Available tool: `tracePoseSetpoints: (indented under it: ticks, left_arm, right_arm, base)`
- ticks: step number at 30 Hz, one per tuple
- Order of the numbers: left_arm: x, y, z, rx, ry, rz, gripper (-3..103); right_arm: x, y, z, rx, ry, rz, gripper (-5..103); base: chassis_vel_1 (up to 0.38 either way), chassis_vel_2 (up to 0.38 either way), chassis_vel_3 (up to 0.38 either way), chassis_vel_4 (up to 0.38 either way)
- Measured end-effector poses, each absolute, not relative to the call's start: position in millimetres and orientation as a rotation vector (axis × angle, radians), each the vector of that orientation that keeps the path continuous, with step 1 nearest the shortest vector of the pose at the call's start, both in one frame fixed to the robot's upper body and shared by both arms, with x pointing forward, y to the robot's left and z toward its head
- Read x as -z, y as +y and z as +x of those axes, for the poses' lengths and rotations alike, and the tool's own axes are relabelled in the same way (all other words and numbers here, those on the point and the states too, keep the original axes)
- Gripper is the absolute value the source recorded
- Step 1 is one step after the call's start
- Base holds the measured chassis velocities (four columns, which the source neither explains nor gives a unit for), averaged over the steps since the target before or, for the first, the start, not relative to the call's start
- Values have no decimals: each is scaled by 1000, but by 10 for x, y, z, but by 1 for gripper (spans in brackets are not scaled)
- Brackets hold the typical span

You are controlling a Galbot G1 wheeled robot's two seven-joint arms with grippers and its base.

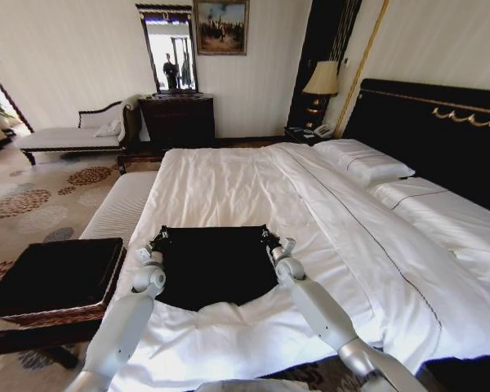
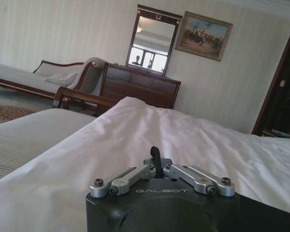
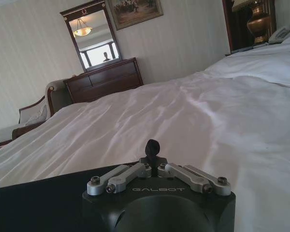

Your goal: Fold the clothes on the bed and place them into the basket.

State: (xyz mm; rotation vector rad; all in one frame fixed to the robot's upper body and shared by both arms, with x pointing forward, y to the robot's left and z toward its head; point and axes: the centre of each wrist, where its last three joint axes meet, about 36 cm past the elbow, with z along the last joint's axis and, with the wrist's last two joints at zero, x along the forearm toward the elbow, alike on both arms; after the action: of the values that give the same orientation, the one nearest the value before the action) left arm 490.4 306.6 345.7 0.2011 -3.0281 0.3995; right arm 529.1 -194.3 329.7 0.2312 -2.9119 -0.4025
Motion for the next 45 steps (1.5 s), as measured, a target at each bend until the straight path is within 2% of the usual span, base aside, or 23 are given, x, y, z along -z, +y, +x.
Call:
tracePoseSetpoints:
  ticks: [11,22,45]
  left_arm:
    - [-3346,3055,4392,-423,-3100,184,1]
    - [-3039,2999,3702,-371,-3082,161,1]
    - [-3083,3113,3407,-304,-3084,192,1]
  right_arm:
    - [-3147,-2006,4835,210,-3026,277,1]
    - [-2909,-2039,4314,150,-3032,293,1]
    - [-2971,-2162,3678,122,-3018,306,1]
  base:
    - [0,0,0,0]
    - [0,0,0,0]
    - [0,0,0,0]
